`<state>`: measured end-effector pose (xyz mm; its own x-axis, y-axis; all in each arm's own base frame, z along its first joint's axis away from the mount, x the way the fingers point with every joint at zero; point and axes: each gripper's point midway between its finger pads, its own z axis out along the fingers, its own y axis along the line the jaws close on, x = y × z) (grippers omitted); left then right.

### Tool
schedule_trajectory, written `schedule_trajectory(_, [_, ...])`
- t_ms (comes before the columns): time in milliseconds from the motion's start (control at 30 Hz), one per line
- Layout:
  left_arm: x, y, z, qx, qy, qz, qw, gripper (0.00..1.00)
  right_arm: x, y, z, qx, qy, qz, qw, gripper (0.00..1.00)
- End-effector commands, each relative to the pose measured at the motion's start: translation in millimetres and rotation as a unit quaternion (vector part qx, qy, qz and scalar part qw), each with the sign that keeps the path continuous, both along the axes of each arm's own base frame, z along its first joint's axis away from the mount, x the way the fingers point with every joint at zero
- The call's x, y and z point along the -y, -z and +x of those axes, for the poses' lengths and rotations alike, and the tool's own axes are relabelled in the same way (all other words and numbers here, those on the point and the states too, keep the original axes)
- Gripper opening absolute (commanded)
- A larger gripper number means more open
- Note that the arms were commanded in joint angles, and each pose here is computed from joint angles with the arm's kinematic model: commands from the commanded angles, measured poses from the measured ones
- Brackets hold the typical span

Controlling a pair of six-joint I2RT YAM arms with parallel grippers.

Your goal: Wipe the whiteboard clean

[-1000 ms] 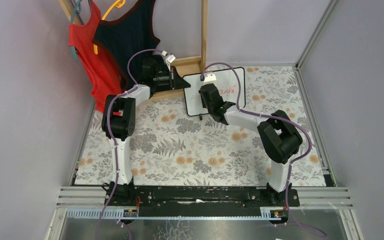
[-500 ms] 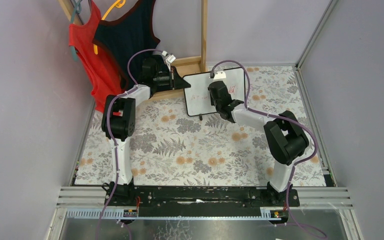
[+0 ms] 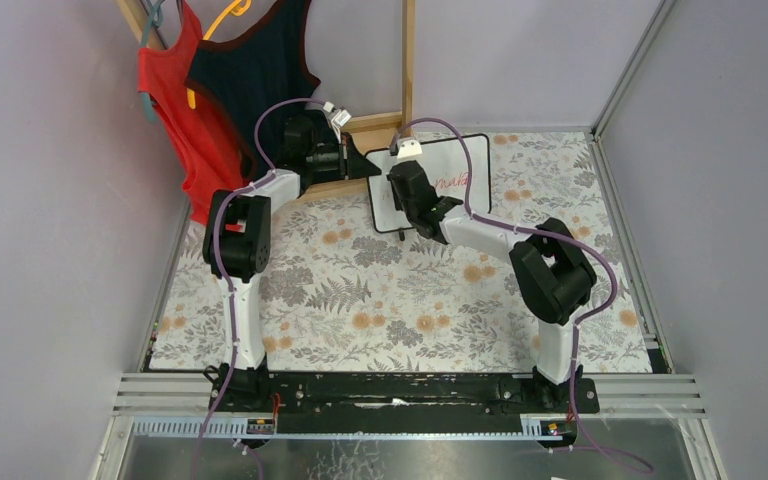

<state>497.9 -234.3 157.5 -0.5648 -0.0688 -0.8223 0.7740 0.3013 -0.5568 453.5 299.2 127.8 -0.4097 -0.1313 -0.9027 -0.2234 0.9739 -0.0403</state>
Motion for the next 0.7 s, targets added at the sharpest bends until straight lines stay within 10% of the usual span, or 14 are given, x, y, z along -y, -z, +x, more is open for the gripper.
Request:
schedule_trajectory(0, [-0.7,49.5,-12.0,-0.064,-0.013,0.033,0.997,0.00,4.4,-20.7,14.4,0.028,0.021,0.002,0.999,0.00])
schedule_trajectory(400, [-0.3,51.2,-13.4,-0.064,-0.011,0.037,0.997,0.00,118.1,-19.2,25.3,0.022,0.123,0.001,0.992,0.00])
schedule_trajectory(667, [-0.3,51.9,-14.5,-0.065,-0.010,0.036,0.997,0.00,109.5,-18.3,22.6,0.013,0.099,0.016,0.995,0.00])
